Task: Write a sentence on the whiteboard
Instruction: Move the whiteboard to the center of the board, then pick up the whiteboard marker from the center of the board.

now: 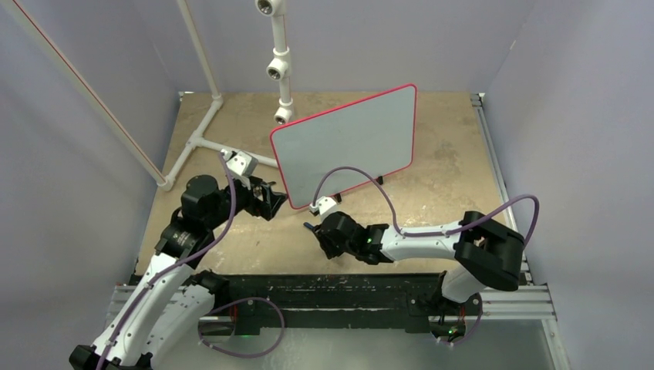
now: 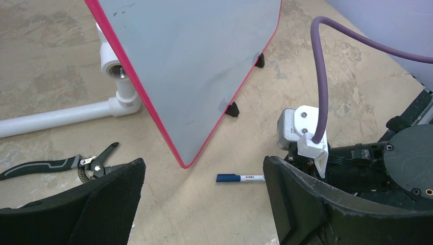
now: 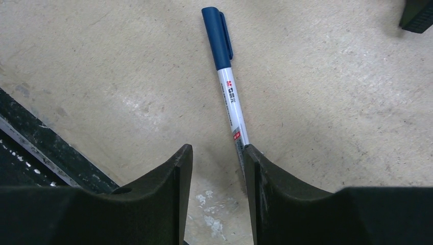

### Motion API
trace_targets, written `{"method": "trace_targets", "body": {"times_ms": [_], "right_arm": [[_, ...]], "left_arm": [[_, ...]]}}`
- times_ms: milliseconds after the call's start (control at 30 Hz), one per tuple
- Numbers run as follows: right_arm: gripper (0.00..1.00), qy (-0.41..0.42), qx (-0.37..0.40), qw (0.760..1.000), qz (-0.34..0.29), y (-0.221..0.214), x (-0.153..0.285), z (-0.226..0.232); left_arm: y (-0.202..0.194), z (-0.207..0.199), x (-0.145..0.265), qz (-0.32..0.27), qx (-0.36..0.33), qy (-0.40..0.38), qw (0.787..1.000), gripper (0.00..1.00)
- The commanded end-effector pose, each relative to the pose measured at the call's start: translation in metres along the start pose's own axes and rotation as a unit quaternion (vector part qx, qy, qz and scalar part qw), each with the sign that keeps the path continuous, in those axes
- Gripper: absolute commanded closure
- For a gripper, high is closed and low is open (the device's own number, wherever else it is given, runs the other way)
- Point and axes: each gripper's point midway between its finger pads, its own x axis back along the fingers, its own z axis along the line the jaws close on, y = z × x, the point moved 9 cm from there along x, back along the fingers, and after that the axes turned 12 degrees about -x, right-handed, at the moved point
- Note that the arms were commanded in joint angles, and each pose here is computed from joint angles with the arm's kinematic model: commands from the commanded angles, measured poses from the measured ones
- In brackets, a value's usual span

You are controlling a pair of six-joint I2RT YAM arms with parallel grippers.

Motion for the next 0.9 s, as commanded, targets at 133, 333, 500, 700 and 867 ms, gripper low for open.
{"method": "trace_targets", "body": {"times_ms": [133,333,500,700,867], "right_arm": [[0.61,-0.039,-0.012,0.999,-0.012,0.006,0.001,-0.002],[0.64,-0.038,-0.006,0.999,-0.01,0.003,-0.007,-0.001],[0.7,-0.023,-0.002,1.0,0.008,-0.006,-0.013,0.0],[1.0,-0.009,-0.007,1.0,-0.011,0.005,-0.001,0.004],[1.0,0.009,-0.022,0.999,-0.042,0.038,0.049,0.009]], "left_arm": [[0.004,-0.002,-0.003,-0.015,-0.012,-0.021,1.0,0.18],[0.002,-0.007,-0.007,-0.014,-0.01,-0.056,0.998,0.2],[0.002,-0.01,-0.007,-0.02,-0.01,-0.073,0.997,0.21],[-0.001,-0.014,-0.011,-0.015,-0.009,-0.103,0.994,0.27],[0.008,-0.016,-0.014,-0.02,0.03,-0.099,0.994,0.3]]}}
